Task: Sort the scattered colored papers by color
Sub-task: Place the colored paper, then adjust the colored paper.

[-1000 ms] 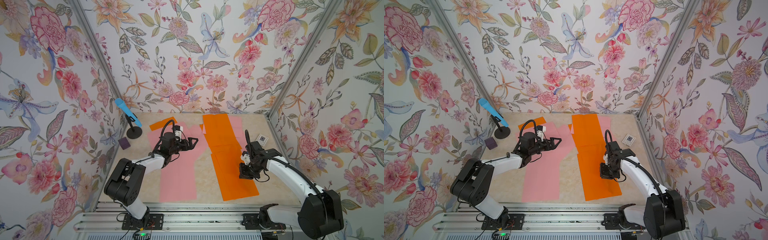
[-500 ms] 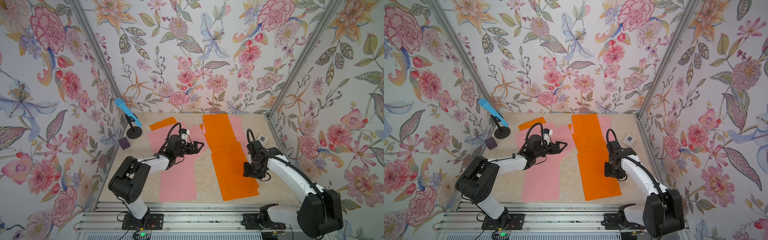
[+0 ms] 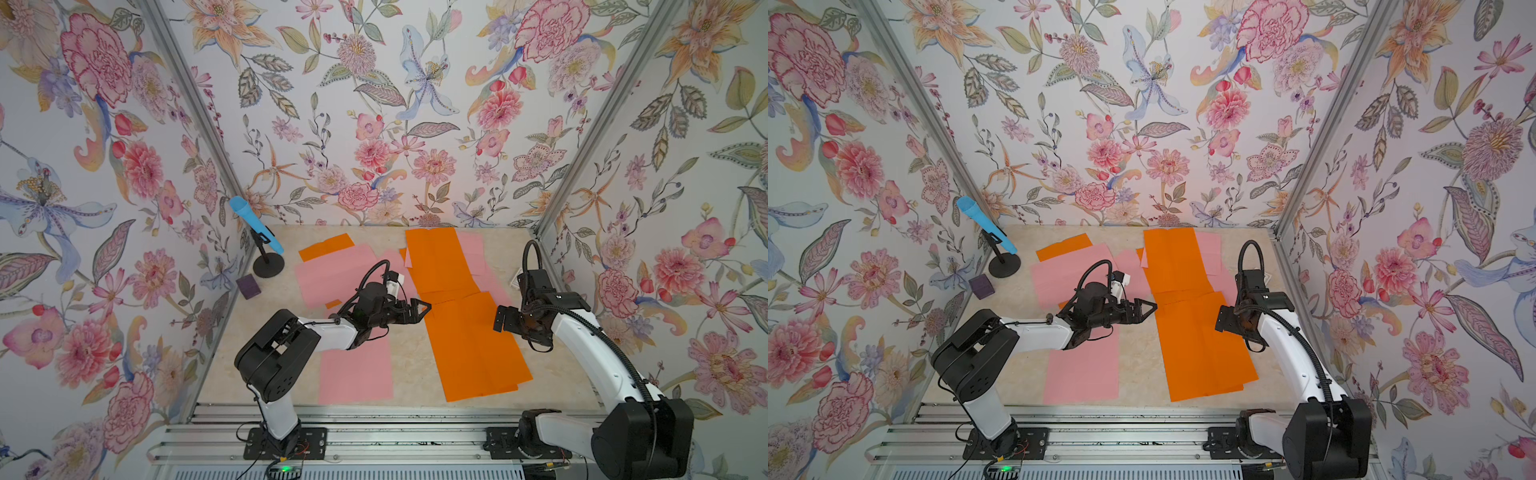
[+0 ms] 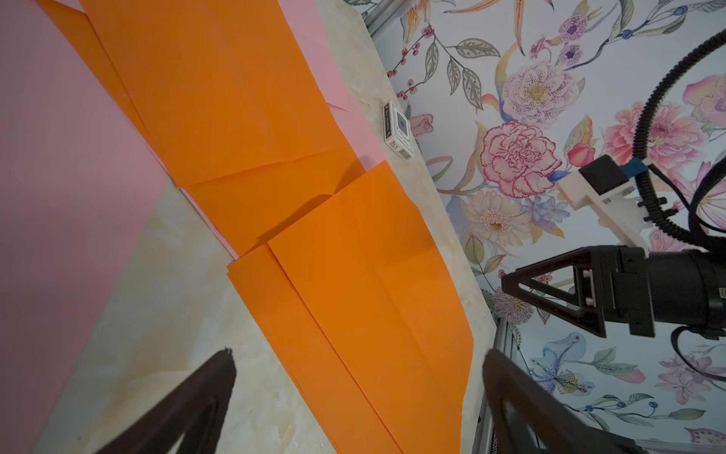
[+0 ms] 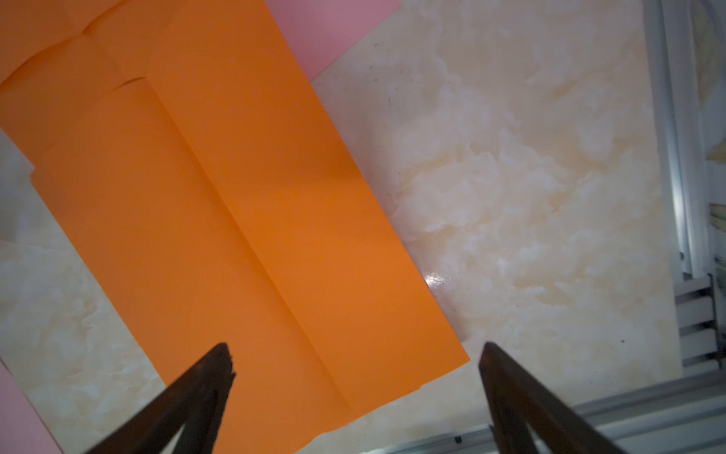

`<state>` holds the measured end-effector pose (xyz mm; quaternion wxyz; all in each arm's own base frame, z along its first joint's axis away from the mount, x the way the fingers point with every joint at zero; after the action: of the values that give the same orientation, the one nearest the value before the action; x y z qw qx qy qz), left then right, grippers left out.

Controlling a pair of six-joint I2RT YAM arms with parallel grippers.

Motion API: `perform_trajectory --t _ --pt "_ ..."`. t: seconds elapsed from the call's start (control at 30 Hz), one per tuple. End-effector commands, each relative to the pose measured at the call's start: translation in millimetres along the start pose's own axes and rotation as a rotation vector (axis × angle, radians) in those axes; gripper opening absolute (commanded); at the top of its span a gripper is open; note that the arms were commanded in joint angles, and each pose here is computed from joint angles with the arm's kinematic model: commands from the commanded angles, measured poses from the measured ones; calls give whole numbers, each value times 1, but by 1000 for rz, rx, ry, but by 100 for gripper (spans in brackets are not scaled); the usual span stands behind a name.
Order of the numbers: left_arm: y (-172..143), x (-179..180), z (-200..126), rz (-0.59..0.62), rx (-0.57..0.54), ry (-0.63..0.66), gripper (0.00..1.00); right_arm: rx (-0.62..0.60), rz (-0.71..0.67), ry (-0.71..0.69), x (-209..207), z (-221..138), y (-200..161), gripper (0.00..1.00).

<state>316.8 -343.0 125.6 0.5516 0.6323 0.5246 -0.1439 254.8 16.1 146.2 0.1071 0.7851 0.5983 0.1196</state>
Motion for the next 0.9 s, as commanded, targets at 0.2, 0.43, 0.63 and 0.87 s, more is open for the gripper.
perform_trajectory --t 0.2,0.43,0.63,0.87 --pt "-15 -12 20 -37 -2 -30 100 14 146 169 15 50 17 31" --pt "-33 -22 31 -36 30 -46 100 50 224 146 -1 80 23 0" --pt "-41 -18 28 -40 43 -35 100 71 310 142 -19 101 23 0" --pt "-50 -14 25 -46 59 -26 100 93 368 136 -35 119 20 0"
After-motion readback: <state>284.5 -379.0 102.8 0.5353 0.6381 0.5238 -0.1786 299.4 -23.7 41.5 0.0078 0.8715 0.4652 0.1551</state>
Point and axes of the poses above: each gripper's point midway between its finger pads, its own z axis out along the fingers, its own x axis along the line the jaws close on, y = z × x, the point moved 2 cm from there along -z, back along the fingers, and after that the axes turned 2 degrees about -z, right-handed, at the moved point
